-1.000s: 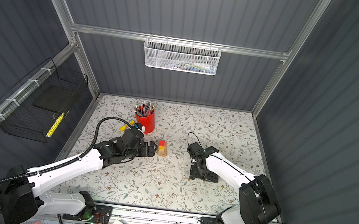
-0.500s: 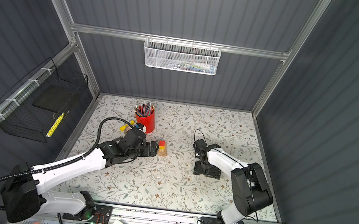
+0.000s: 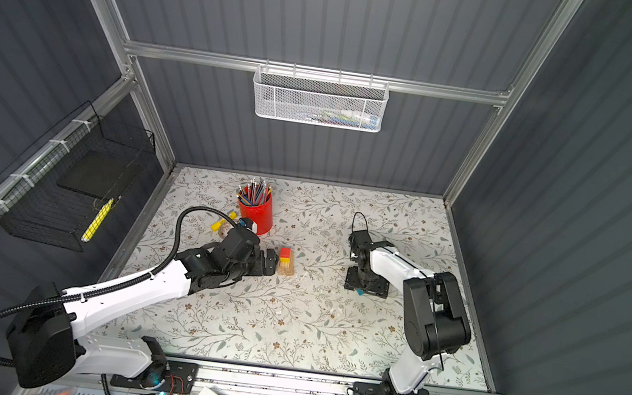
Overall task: Build the wood block tower
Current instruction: 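Lower the right gripper onto the teal prism block and grasp it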
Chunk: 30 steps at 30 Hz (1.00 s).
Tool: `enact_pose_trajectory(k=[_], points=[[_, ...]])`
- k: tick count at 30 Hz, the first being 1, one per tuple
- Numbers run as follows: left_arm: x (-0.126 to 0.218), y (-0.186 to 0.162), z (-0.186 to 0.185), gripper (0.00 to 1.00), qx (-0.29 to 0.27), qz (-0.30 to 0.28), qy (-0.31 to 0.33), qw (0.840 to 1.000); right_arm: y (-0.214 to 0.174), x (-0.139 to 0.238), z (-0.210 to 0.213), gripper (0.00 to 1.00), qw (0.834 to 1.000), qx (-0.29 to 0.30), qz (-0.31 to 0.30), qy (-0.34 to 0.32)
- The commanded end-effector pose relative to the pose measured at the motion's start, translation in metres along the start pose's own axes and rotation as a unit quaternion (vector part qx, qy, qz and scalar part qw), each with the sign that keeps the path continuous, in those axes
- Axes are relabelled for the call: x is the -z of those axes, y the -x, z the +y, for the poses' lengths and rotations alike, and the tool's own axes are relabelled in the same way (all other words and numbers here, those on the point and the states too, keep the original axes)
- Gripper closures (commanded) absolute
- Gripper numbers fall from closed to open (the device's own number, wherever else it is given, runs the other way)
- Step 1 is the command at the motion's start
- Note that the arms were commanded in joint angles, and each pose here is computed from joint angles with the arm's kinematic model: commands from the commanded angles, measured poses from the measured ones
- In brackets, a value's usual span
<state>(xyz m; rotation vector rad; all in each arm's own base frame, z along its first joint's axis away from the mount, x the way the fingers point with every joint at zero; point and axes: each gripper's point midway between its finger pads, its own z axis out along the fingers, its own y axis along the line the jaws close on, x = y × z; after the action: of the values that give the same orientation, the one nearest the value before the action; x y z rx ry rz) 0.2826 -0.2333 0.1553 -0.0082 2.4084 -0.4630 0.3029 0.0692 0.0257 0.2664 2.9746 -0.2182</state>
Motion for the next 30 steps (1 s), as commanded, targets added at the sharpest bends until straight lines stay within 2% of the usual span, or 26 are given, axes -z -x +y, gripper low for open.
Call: enact_pose_trajectory(k=[1, 10, 15, 21, 25, 30], points=[[0.003, 0.008, -0.003, 0.00, -0.007, -0.008, 0.009, 1.000, 0.012, 0.001, -0.001, 0.17, 1.000, 0.005, -0.002, 0.011], [-0.002, 0.009, -0.004, 0.00, -0.012, -0.002, 0.015, 1.000, 0.013, 0.001, 0.020, 0.36, 0.997, 0.040, 0.007, 0.069], [-0.001, 0.008, -0.003, 0.00, -0.012, -0.003, 0.015, 1.000, 0.001, -0.001, 0.025, 0.35, 0.994, 0.050, 0.021, 0.091], [0.000, 0.007, -0.001, 0.00, -0.012, -0.004, 0.018, 1.000, -0.010, 0.003, 0.033, 0.41, 0.991, 0.060, 0.028, 0.114], [0.001, 0.007, 0.000, 0.00, -0.011, -0.005, 0.017, 1.000, -0.011, 0.003, 0.027, 0.47, 0.994, 0.062, 0.017, 0.087], [0.002, 0.008, 0.000, 0.00, -0.011, -0.005, 0.016, 1.000, 0.000, -0.001, 0.013, 0.48, 0.998, 0.046, 0.005, 0.036]])
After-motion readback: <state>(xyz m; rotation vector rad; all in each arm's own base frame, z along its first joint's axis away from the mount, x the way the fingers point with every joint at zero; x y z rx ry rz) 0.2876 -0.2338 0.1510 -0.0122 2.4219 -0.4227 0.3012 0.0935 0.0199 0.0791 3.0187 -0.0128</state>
